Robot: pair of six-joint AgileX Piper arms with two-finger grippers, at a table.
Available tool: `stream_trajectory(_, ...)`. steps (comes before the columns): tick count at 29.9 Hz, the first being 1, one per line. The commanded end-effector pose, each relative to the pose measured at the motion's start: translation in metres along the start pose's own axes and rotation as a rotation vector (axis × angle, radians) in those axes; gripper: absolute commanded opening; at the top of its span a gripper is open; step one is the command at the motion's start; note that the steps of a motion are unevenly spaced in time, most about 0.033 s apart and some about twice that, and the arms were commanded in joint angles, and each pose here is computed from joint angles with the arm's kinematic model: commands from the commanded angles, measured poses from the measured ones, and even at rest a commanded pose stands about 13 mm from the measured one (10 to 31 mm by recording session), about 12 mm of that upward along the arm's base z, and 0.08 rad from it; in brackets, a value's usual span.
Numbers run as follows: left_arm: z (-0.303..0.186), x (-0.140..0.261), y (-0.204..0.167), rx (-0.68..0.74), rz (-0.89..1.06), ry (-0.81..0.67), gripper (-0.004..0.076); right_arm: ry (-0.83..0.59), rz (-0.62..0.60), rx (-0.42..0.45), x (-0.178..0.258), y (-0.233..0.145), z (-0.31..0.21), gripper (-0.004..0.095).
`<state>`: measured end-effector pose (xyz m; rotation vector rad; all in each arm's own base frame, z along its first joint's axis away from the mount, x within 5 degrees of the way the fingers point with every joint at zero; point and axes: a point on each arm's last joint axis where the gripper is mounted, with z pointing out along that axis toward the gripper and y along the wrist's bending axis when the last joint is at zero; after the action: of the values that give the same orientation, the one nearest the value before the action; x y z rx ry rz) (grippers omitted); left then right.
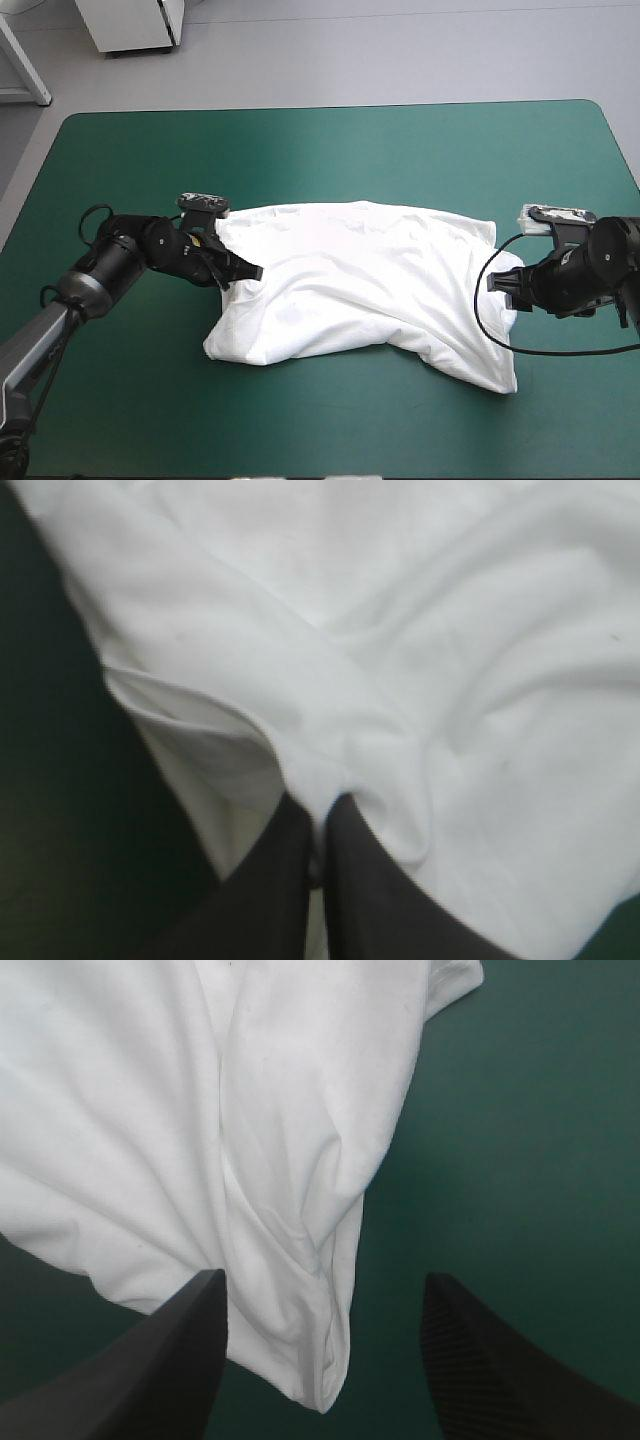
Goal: Fold the cloth
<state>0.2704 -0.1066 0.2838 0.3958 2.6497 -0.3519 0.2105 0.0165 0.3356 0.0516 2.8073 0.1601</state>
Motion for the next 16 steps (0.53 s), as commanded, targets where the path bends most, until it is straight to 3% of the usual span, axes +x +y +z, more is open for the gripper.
stream_trajectory(1, -0.001, -0.008, -0.025, 0.054, 0.045, -0.053, -0.0022, -0.043, -0.014, 0.001, 0.000, 0.001, -0.014, 0.0554)
stream_trajectory(12, 0.055, -0.004, -0.029, 0.039, 0.049, 0.109, -0.0014, -0.043, -0.014, 0.003, 0.000, 0.001, -0.014, 0.0554)
stream_trajectory(15, 0.061, -0.003, -0.028, 0.041, 0.059, 0.133, 0.0067, -0.043, -0.014, 0.003, 0.000, 0.001, -0.014, 0.0554)
stream_trajectory(16, 0.064, -0.002, -0.028, 0.042, 0.067, 0.144, 0.0131, -0.043, -0.014, 0.003, 0.000, 0.001, -0.014, 0.0554)
